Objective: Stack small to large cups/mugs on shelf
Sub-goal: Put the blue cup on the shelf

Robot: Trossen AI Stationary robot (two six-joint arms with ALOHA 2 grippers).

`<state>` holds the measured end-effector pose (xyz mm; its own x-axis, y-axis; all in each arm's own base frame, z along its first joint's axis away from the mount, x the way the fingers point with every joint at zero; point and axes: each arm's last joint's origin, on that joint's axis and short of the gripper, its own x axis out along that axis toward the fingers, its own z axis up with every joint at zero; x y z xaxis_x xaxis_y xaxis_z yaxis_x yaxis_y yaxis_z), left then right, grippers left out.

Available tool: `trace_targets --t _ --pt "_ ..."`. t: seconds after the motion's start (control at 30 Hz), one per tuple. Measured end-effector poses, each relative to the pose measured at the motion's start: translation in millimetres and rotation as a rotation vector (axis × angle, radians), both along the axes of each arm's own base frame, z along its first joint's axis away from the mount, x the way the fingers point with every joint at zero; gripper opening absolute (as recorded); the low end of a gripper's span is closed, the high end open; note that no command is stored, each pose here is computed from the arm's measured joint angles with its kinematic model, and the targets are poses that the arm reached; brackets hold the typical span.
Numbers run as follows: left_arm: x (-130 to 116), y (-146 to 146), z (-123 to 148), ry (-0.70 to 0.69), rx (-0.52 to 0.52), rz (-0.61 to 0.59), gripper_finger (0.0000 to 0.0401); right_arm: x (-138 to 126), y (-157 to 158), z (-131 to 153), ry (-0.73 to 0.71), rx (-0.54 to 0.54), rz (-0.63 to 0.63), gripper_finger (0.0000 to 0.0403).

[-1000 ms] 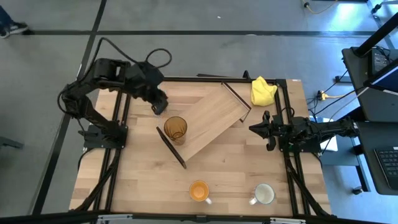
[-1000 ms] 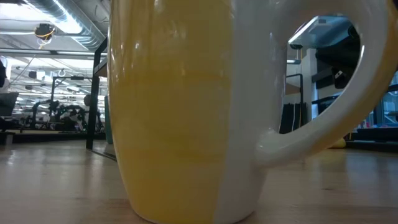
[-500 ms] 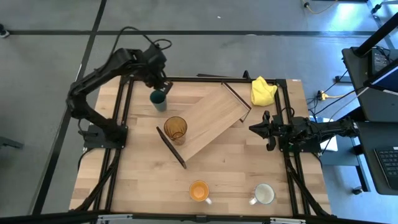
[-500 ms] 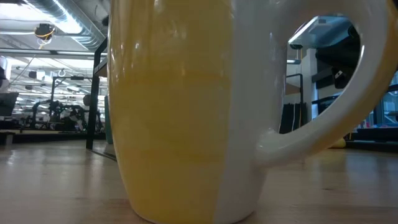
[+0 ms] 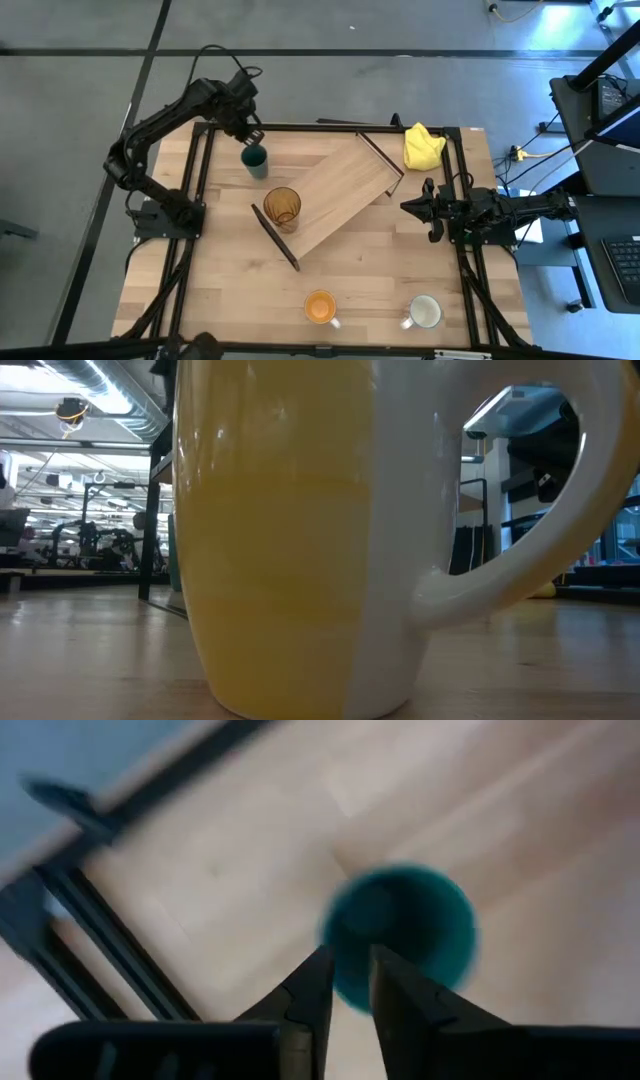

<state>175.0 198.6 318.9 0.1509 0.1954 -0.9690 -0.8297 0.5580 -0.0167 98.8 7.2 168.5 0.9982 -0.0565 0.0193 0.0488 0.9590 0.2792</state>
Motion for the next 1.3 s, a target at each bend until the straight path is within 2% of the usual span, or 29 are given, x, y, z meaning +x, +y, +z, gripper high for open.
trace_targets --t 0.1,0.17,0.37,0.53,0.73,1.07,1.3 --pt "-3.1 11.7 -3.8 -0.008 0.075 -0.019 0.0082 0.0 0.0 0.0 0.000 0.000 0.000 0.0032" --pt "-7.1 17.1 -8.2 -0.009 0.088 -0.026 0.0095 0.0 0.0 0.0 0.000 0.000 0.000 0.0032" --pt "-19.3 21.6 -38.6 0.056 -0.010 -0.012 0.0126 0.0 0.0 0.1 -0.001 0.000 -0.001 0.0032" --pt "-20.3 20.1 -53.2 0.023 -0.058 -0.030 0.0130 0.0 0.0 0.0 0.000 0.000 0.000 0.0032" --pt "-15.8 20.2 -53.8 -0.093 -0.104 -0.040 0.0129 0.0 0.0 0.0 -0.001 0.000 0.000 0.0032" --pt "-16.6 20.4 -54.0 -0.062 -0.087 -0.032 0.0130 0.0 0.0 0.0 0.000 0.000 0.000 0.0032" --pt "-17.9 18.4 -56.6 -0.054 -0.111 -0.033 0.0129 0.0 0.0 0.1 -0.001 0.000 0.000 0.0032"
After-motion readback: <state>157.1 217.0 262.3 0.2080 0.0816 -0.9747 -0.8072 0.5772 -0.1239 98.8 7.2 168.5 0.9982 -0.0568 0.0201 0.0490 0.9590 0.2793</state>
